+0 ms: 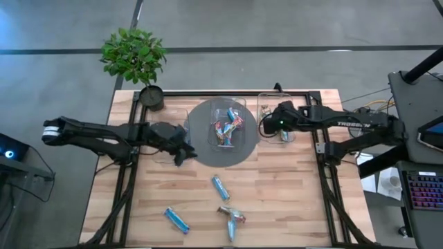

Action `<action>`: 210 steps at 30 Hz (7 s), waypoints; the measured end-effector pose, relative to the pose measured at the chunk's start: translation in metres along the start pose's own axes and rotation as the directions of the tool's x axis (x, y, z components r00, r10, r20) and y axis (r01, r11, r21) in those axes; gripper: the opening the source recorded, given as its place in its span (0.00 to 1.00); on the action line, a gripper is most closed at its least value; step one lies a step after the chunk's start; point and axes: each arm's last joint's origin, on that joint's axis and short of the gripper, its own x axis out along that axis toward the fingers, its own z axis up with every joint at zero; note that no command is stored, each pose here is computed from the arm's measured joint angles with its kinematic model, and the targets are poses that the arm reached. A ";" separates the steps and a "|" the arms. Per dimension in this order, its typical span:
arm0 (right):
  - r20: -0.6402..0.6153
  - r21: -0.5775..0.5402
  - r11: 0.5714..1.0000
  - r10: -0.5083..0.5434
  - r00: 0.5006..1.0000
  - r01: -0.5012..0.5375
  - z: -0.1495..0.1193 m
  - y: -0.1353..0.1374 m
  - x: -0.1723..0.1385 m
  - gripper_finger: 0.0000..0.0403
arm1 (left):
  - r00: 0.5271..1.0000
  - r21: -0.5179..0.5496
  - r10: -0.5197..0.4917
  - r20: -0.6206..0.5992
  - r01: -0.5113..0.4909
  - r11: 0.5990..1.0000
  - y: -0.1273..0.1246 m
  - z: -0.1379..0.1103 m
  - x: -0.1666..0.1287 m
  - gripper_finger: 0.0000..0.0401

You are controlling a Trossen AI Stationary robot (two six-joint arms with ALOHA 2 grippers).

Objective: Pick and place Granola Bars by type
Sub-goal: Put the orange granola bar into the right transparent bin, then put the green granola bar into the left transparent bin

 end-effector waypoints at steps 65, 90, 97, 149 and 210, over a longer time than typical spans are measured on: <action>-0.323 -0.328 0.886 0.221 0.920 -0.328 -0.170 0.126 -0.043 0.40 | 0.900 0.804 0.117 -0.421 0.311 0.506 -0.030 -0.028 0.177 0.17; -0.326 -0.175 0.864 0.401 0.856 -0.472 -0.164 0.143 -0.047 0.76 | 0.988 0.871 -0.044 -0.150 0.153 0.466 -0.074 0.026 0.150 0.16; -0.339 -0.185 0.862 0.395 0.854 -0.472 -0.151 0.146 -0.037 0.75 | 0.989 0.875 -0.073 -0.131 0.150 0.460 -0.080 0.032 0.149 0.16; 0.010 0.077 0.995 -0.069 0.998 0.068 -0.114 0.097 -0.034 0.22 | 0.935 0.789 0.355 0.007 -0.224 0.572 -0.072 0.037 0.100 0.43; -0.361 -0.410 0.873 0.112 0.926 -0.265 -0.176 0.186 0.013 0.73 | 0.885 0.635 -0.028 -0.464 0.354 0.687 -0.056 -0.173 -0.012 0.42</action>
